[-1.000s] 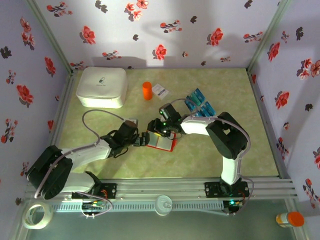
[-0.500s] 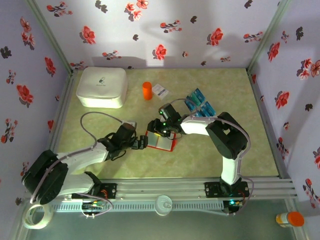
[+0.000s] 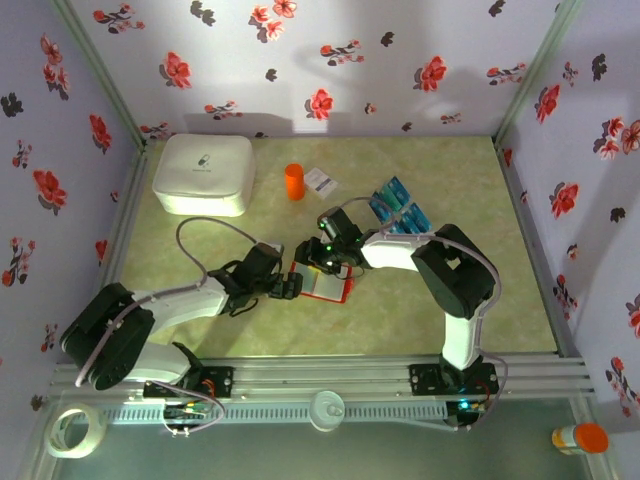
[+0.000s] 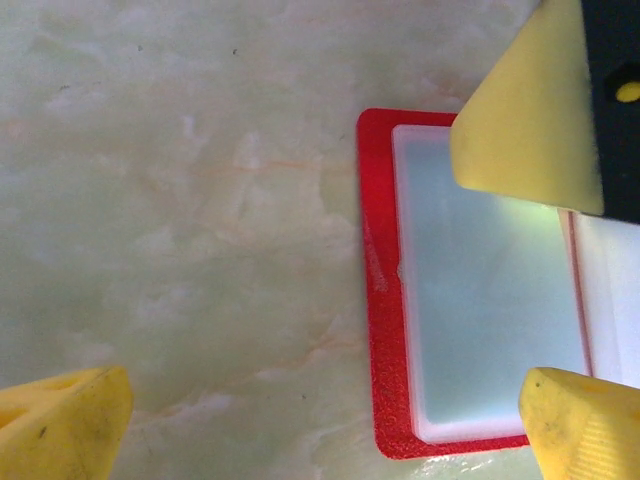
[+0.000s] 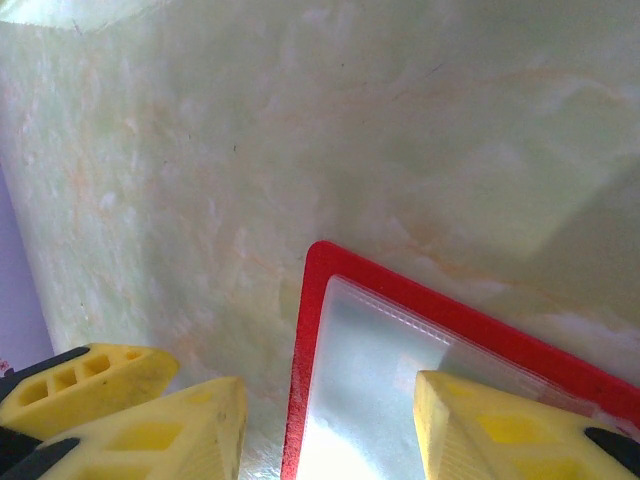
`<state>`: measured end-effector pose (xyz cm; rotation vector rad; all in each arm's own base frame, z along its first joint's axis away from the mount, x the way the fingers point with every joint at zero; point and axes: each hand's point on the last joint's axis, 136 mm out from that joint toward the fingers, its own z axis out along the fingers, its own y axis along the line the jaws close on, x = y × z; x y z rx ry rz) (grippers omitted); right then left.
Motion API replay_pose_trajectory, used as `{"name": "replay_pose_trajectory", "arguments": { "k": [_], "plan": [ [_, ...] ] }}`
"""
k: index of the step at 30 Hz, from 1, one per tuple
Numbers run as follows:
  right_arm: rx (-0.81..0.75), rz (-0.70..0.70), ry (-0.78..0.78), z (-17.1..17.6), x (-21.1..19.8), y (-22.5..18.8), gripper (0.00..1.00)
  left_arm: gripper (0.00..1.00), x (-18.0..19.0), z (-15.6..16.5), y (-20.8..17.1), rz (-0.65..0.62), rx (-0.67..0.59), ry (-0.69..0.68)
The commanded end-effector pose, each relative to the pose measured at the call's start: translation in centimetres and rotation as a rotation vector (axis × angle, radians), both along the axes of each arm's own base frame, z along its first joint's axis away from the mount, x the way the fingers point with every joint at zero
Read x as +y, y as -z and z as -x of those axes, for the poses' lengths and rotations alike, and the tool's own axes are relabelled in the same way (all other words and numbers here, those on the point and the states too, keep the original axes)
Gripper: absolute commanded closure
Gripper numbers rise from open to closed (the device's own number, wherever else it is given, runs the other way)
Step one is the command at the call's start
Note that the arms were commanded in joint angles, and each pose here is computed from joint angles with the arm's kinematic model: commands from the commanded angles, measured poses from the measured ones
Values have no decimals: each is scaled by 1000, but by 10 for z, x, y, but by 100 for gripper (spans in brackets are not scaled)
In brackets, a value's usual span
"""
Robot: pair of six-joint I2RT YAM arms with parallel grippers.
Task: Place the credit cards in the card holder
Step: Rotate the card holder at the center of the table.
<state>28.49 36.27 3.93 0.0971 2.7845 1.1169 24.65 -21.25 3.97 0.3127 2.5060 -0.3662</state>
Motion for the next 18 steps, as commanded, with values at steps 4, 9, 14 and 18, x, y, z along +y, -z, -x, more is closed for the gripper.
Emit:
{"name": "replay_pose_trajectory", "arguments": {
  "k": [4,9,14,18],
  "plan": [
    [11,11,-29,4,2,0,52,0,-7,-8,2,-29,-16,24],
    [-2,-8,-37,2,5,-11,52,0,-2,-7,10,-63,-6,14],
    [-65,-11,-34,-2,-5,-41,52,0,3,-4,16,-75,4,6],
    [-124,87,-40,6,-31,-53,51,0,4,-3,17,-75,9,-2]
  ]
}}
